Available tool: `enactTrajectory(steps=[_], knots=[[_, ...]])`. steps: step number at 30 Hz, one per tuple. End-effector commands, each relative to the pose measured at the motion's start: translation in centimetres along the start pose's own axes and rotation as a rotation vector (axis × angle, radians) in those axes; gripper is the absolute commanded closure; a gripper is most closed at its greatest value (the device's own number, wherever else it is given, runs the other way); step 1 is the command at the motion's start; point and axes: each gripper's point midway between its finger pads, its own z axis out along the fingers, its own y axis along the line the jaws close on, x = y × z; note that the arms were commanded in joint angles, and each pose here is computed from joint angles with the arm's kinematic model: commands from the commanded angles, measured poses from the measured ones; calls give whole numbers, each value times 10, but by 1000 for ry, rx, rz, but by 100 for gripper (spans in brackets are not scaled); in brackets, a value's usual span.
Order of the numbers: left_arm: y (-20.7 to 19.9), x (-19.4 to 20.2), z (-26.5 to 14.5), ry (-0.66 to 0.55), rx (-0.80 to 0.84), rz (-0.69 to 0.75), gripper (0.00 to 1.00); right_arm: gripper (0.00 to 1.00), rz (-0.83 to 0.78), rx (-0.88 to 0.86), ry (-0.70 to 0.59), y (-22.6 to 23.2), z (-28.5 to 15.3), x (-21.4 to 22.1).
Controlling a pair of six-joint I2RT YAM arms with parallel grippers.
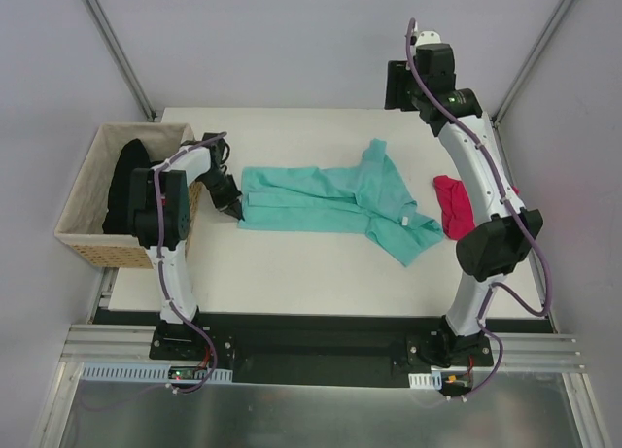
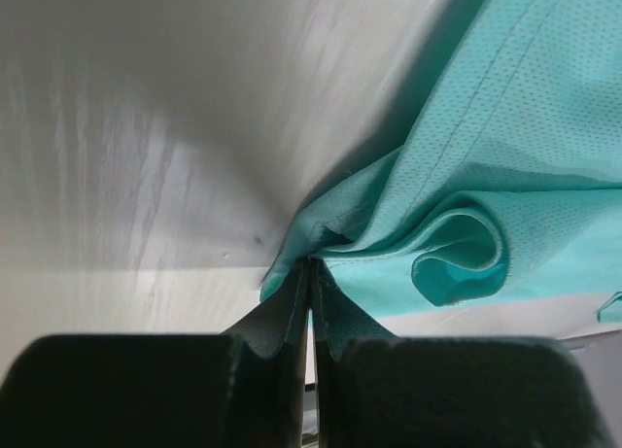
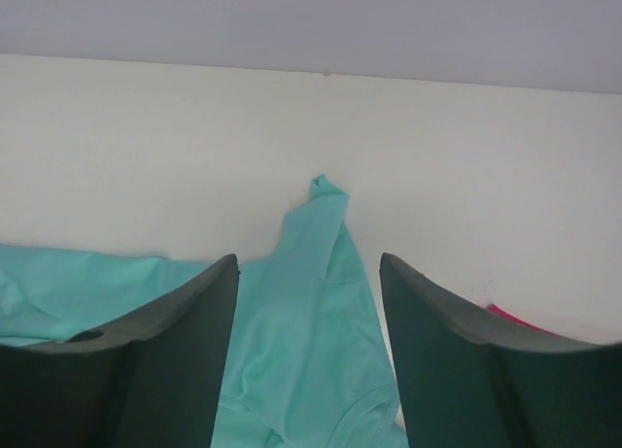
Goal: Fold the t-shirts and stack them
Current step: Fold the other side of the tshirt into a rectangle
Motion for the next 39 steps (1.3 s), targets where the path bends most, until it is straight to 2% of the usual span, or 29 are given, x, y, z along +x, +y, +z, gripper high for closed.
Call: enactTrajectory(steps=[1,3,4,7,14,23,24,25,32,39], knots=[[15,16,-18,-28,-64,-19,100,42,41,-34,44,10,20,18],[19,22,-21,-30,-71,-22,100,47,50,-33,98,10,32,40],[21,25,-22,-31,-76,-26,100,53,56,-35,131,10,40,53],[26,32,-25,-38,-87,-32,100,56,95,-45,204,10,60,84],[26,38,-31,-46,-82,-36,100,57,173,-24,331,-2,97,140],[23,34,-39,-63,-85,-33,100,57,240,-50,415,-4,122,177],[23,34,-40,-62,-87,-32,100,61,243,-51,429,-3,126,184],[22,32,-41,-66,-85,-33,100,74,250,-71,439,0,128,187],[18,26,-41,-58,-82,-40,100,97,292,-83,508,6,143,216],[16,22,-43,-59,-87,-42,100,99,332,-105,534,11,154,228]])
